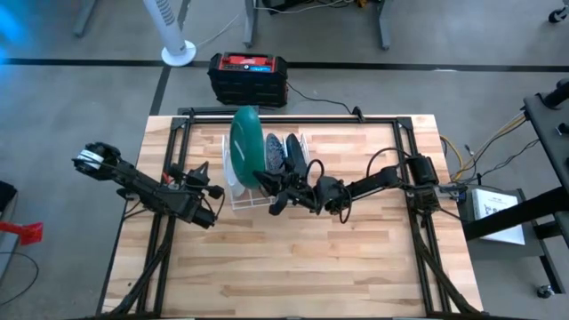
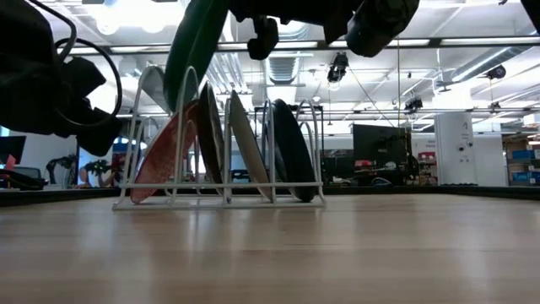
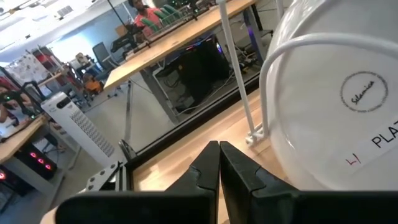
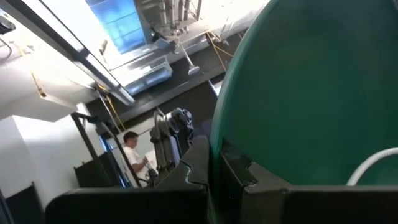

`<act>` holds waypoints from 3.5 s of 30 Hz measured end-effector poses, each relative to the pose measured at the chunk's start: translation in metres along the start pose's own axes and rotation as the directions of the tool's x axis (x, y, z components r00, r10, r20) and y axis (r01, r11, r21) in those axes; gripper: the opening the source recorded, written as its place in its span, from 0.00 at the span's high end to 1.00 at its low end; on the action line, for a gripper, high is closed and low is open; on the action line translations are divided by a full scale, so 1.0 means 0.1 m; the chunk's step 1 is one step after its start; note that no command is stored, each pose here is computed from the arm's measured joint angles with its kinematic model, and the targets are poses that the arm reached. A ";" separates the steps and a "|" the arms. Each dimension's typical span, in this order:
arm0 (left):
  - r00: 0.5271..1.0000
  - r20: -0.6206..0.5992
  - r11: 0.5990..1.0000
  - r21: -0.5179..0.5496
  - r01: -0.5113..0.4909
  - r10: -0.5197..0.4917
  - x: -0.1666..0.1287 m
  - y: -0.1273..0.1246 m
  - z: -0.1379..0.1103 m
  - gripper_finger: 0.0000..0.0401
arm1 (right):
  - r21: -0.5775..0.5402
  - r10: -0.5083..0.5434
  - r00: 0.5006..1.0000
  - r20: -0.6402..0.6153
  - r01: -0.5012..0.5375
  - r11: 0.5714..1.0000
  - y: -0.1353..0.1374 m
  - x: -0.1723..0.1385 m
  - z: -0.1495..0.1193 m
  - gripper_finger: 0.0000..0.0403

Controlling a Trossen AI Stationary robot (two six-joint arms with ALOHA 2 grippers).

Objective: Sort dishes
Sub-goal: Put the dark green plate into the dish rack, then remove the dark green plate from the dish rack

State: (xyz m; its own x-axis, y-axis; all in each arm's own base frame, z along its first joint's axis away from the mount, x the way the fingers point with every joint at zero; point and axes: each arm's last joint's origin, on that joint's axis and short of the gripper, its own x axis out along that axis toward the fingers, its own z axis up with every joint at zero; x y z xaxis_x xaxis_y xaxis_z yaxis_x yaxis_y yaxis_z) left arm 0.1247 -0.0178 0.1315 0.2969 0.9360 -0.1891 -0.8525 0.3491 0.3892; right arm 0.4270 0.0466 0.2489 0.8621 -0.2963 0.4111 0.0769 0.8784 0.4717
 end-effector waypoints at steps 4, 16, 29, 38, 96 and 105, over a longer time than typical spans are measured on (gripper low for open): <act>1.000 0.000 1.000 -0.006 0.003 -0.003 0.00 -0.01 -0.01 1.00 | -0.003 -0.002 1.000 -0.006 0.002 1.000 -0.01 0.00 0.00 1.00; 0.999 -0.040 0.998 -0.065 0.024 -0.026 0.04 -0.04 -0.22 1.00 | 0.003 -0.020 0.999 -0.049 0.020 1.000 -0.04 0.01 -0.04 1.00; 0.997 -0.076 0.999 0.039 -0.016 0.019 0.18 -0.20 -0.29 1.00 | -0.013 -0.033 0.996 -0.080 0.032 0.999 -0.06 0.01 -0.08 1.00; 0.995 -0.091 0.998 0.055 -0.030 0.035 0.21 -0.20 -0.33 1.00 | -0.058 -0.067 0.989 -0.131 0.060 0.997 -0.09 0.00 -0.13 0.90; 0.984 -0.171 0.997 0.068 -0.028 0.039 0.29 -0.19 -0.30 1.00 | -0.539 -0.503 0.618 -0.604 0.147 0.829 0.06 0.74 0.70 0.31; 0.985 -0.165 0.996 0.081 -0.025 0.038 0.30 -0.21 -0.30 1.00 | -0.580 -0.576 0.481 -0.661 0.159 0.799 0.09 0.62 0.85 0.30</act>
State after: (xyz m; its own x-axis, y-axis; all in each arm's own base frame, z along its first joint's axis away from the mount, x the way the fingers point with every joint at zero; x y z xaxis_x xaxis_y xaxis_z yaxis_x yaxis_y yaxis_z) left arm 0.1387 0.0018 0.0911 0.1888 0.9282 -0.3206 -0.8219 0.3280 0.4656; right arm 0.4390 0.0043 0.3446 0.7018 -0.4003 -0.5893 0.4890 0.8722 -0.0102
